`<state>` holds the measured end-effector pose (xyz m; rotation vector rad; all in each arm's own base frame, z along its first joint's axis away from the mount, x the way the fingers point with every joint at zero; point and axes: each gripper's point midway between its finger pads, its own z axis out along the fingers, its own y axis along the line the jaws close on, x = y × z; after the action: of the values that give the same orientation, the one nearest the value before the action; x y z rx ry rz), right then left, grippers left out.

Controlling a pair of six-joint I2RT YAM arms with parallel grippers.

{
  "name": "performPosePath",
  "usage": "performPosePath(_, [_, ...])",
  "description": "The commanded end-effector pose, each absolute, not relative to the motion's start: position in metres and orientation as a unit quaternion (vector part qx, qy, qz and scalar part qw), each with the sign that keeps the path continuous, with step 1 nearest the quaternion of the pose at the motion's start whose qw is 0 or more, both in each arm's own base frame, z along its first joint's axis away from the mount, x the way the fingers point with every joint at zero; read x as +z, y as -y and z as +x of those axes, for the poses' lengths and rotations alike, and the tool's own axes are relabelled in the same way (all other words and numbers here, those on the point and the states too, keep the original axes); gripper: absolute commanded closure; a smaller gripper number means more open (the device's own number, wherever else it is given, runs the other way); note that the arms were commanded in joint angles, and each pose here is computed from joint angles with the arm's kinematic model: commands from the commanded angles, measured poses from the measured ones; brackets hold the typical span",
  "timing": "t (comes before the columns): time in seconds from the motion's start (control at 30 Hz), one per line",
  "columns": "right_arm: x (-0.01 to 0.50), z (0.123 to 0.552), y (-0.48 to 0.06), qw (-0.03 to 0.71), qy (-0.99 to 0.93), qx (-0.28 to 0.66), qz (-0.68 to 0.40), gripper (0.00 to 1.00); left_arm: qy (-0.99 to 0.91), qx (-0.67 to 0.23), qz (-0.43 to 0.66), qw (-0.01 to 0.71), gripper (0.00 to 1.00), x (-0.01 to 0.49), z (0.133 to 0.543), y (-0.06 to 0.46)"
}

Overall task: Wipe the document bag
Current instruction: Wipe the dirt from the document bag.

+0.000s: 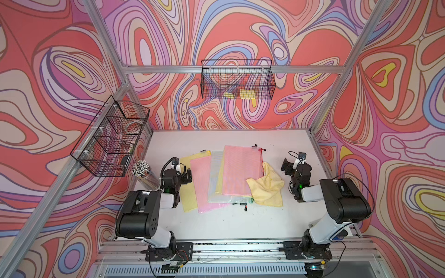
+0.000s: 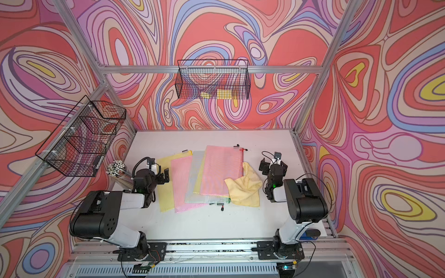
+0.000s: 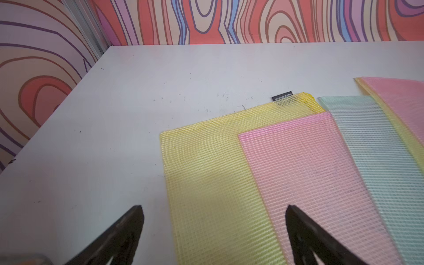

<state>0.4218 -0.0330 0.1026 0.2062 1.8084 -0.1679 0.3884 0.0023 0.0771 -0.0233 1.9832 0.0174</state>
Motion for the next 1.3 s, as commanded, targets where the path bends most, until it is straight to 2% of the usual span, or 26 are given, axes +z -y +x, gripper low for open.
performPosePath(0.0, [0.101,0.422,0.033,0.611,-0.783,-0.072,0.093,0.02,-0.824,0.007,-0.003,0.567,0.01,0.089,0.393,-0.001])
performPosePath(0.6, [0.100,0.422,0.033,0.610,-0.784,-0.073,0.093,0.02,-0.824,0.008,-0.001,0.567,0.01,0.089,0.393,-0.001])
performPosePath(0.7, [0.101,0.421,0.033,0.610,-0.783,-0.072,0.093,0.02,-0.824,0.029,-0.034,0.564,0.01,0.088,0.393,-0.013])
performPosePath(0.87, [0.116,0.426,0.032,0.593,-0.797,-0.068,0.086,0.02,-0.818,0.057,-0.070,0.568,0.01,0.118,0.388,-0.028])
performPosePath(0.93, [0.137,0.430,0.032,0.582,-0.805,-0.070,0.089,0.02,-0.818,0.070,-0.100,0.562,0.01,0.144,0.386,-0.037])
performPosePath(1.07, [0.219,0.427,0.050,0.610,-0.770,-0.056,0.178,0.02,-0.776,0.054,-0.139,0.613,0.01,0.231,0.386,-0.044])
performPosePath(1.17, [0.280,0.416,0.064,0.634,-0.741,-0.004,0.221,0.02,-0.735,0.038,-0.167,0.656,0.01,0.280,0.376,-0.048])
performPosePath(1.27, [0.330,0.409,0.056,0.653,-0.734,0.023,0.186,0.02,-0.728,0.005,-0.142,0.671,0.01,0.312,0.372,-0.038])
